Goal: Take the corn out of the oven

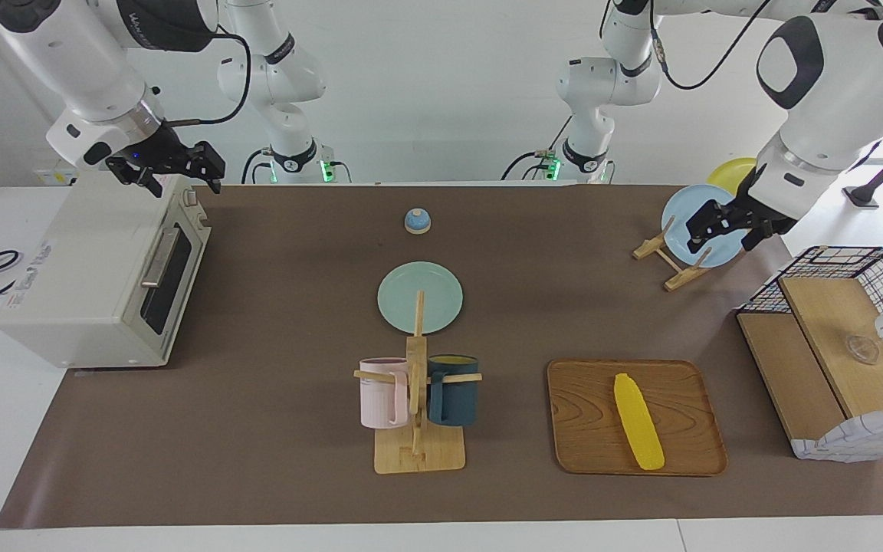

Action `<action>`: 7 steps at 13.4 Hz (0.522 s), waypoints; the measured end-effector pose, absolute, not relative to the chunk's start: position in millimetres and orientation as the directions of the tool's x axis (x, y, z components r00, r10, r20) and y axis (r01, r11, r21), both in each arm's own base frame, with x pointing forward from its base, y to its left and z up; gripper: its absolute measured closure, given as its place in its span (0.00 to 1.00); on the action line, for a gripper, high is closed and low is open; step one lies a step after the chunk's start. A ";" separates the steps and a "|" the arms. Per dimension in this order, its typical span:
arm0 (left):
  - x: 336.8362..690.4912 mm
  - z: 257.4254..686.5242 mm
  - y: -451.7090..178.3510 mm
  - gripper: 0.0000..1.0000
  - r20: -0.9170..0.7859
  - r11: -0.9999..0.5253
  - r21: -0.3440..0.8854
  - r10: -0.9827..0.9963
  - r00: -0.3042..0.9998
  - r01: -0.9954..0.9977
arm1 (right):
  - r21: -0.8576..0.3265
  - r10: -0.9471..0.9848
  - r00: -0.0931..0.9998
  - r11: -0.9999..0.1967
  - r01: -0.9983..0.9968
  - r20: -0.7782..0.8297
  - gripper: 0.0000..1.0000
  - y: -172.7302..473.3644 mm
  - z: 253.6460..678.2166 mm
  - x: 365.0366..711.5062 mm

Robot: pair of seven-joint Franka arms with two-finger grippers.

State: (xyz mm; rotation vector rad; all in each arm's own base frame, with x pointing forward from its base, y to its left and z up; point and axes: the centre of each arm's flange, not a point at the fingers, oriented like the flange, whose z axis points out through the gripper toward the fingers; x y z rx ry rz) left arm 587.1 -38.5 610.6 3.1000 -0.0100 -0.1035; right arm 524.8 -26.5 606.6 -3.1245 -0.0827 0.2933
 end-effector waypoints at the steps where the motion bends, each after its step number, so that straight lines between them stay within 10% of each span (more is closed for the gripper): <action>1: 574.8 614.7 -32.4 0.00 -0.081 -0.999 0.042 0.002 0.997 0.005 | -0.007 0.052 0.982 -0.999 0.052 -0.179 0.00 -26.9 607.5 525.5; 7: 525.6 629.2 -19.1 0.00 -0.134 -0.998 0.046 0.032 0.990 0.038 | -0.008 0.029 0.983 -1.000 0.028 -0.179 0.00 -39.0 607.6 524.9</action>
